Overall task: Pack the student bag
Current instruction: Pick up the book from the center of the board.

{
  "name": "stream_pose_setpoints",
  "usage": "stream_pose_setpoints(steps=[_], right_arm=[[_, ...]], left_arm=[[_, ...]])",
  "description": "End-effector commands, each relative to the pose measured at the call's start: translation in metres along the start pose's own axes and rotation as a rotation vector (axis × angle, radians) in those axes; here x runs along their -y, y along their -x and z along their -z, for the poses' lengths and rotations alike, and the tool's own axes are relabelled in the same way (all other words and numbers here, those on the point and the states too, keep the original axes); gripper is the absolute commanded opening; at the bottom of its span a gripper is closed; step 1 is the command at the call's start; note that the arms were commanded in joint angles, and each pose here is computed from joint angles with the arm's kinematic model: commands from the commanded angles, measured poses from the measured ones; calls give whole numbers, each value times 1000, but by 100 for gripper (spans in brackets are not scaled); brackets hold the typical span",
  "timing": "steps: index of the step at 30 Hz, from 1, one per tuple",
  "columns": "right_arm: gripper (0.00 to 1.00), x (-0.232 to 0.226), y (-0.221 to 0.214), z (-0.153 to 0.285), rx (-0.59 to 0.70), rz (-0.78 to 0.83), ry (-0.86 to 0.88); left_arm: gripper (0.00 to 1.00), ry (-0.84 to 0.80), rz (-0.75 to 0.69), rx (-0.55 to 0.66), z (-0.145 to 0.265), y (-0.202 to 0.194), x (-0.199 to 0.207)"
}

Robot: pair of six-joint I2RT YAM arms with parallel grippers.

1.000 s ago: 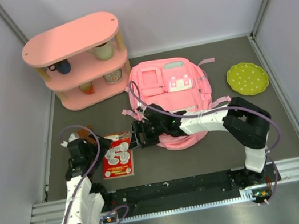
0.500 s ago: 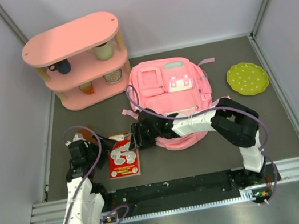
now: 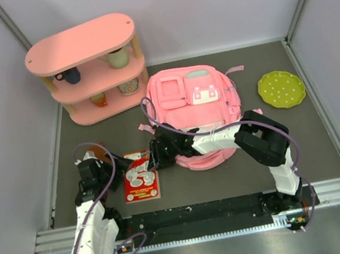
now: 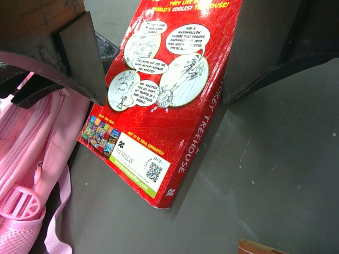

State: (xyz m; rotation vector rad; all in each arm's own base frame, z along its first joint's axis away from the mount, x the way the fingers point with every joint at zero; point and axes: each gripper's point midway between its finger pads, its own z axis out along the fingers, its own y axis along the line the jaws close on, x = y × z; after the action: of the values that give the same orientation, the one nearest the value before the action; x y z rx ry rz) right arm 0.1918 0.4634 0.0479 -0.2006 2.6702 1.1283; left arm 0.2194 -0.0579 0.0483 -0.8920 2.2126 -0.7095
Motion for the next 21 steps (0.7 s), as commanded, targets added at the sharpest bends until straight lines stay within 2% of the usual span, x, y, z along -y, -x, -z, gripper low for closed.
stream_pose_setpoints(steps=[1, 3, 12, 14, 15, 17, 18, 21], right_arm=[[38, -34, 14, 5, 56, 33, 113], [37, -41, 16, 8, 66, 41, 145], [38, -48, 18, 12, 104, 16, 218], [38, -45, 17, 5, 79, 25, 180], [35, -36, 14, 1, 57, 28, 142], [17, -32, 13, -1, 58, 26, 132], [0, -31, 14, -1, 65, 25, 129], [0, -24, 17, 5, 88, 48, 85]], left_arm=[[90, -69, 14, -38, 2, -7, 13], [86, -82, 10, -38, 2, -7, 15], [79, -100, 9, -39, 2, -6, 19], [78, -96, 10, -40, 2, -7, 18], [78, -95, 12, -40, 2, -7, 18], [78, -92, 11, -38, 2, -6, 18], [78, -94, 11, -35, 2, -5, 18], [80, -93, -12, -16, 4, 1, 22]])
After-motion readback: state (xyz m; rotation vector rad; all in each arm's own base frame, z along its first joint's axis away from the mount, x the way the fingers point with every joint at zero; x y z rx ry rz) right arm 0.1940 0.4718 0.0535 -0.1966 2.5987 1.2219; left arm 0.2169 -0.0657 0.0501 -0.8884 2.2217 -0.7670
